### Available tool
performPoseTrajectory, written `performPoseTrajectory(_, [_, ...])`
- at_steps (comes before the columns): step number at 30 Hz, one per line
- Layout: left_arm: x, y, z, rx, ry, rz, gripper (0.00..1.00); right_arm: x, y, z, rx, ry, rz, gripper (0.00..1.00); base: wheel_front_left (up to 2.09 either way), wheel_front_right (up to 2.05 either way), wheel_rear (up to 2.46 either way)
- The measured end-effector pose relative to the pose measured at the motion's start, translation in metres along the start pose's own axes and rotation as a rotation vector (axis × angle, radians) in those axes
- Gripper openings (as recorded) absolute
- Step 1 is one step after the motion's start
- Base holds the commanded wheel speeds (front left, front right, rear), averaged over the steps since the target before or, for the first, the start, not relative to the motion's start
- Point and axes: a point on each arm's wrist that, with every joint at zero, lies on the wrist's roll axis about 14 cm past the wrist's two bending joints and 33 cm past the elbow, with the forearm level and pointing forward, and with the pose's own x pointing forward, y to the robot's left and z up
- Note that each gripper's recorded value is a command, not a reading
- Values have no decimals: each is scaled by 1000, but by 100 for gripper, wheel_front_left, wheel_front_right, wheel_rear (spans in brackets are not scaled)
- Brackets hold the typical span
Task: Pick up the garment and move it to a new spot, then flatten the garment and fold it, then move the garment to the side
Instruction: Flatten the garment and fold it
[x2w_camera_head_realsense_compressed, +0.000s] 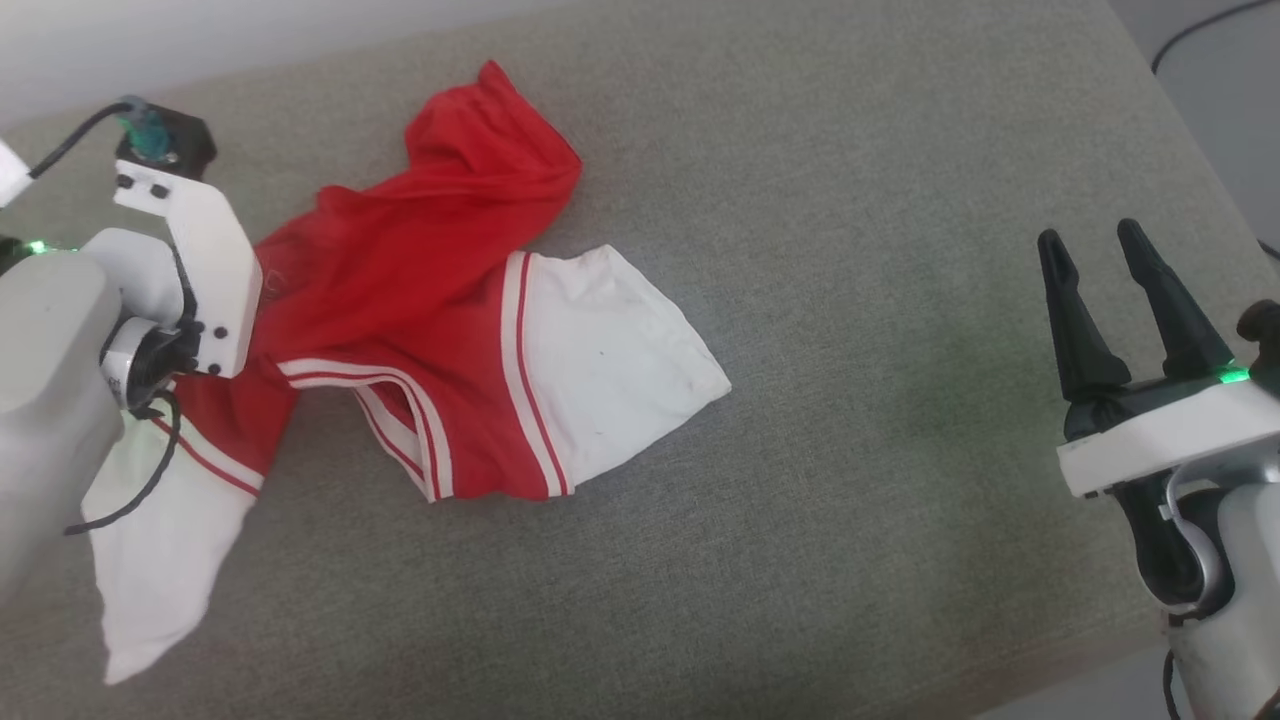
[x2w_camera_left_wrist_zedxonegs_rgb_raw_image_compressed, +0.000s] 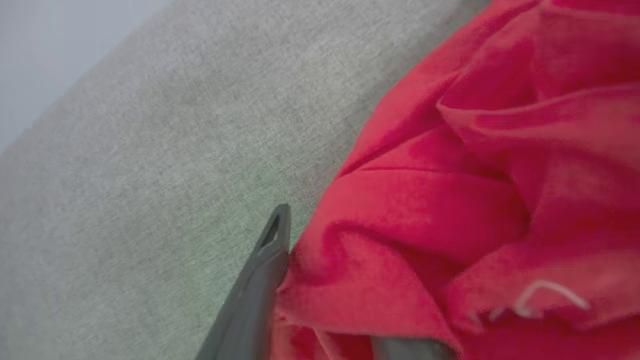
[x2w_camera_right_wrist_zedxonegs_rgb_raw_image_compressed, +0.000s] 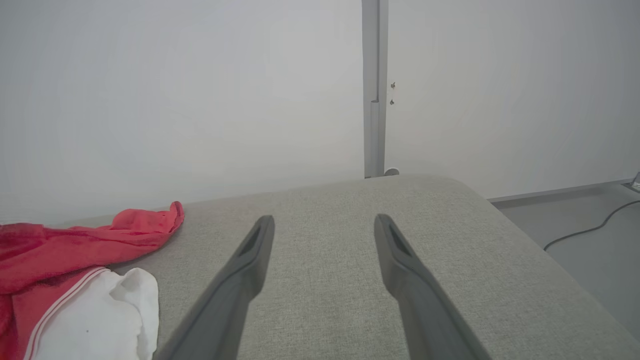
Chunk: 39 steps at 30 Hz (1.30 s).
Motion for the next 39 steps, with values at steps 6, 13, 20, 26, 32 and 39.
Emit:
performPoseTrajectory(6, [7,-4,1,-46,-28,-19,100,5,1,-6,-4,13,9,100,0,0,0])
performPoseTrajectory(13, [-16,0,13,-46,-128,-28,100,7,14,-8,1,22,54,100,0,0,0])
performPoseTrajectory(20, [-58,8,26,-60,-296,2,100,3,36,-13,18,57,118,100,0,0,0])
performPoseTrajectory(26, [-90,14,2,-89,-366,31,100,1,61,-17,38,93,186,100,0,0,0])
performPoseTrajectory(32, [-124,37,-23,-169,-447,102,100,1,94,-18,39,125,279,100,0,0,0])
performPoseTrajectory(39, [-166,61,-45,-221,-606,212,100,-1,123,-38,30,246,367,100,0,0,0])
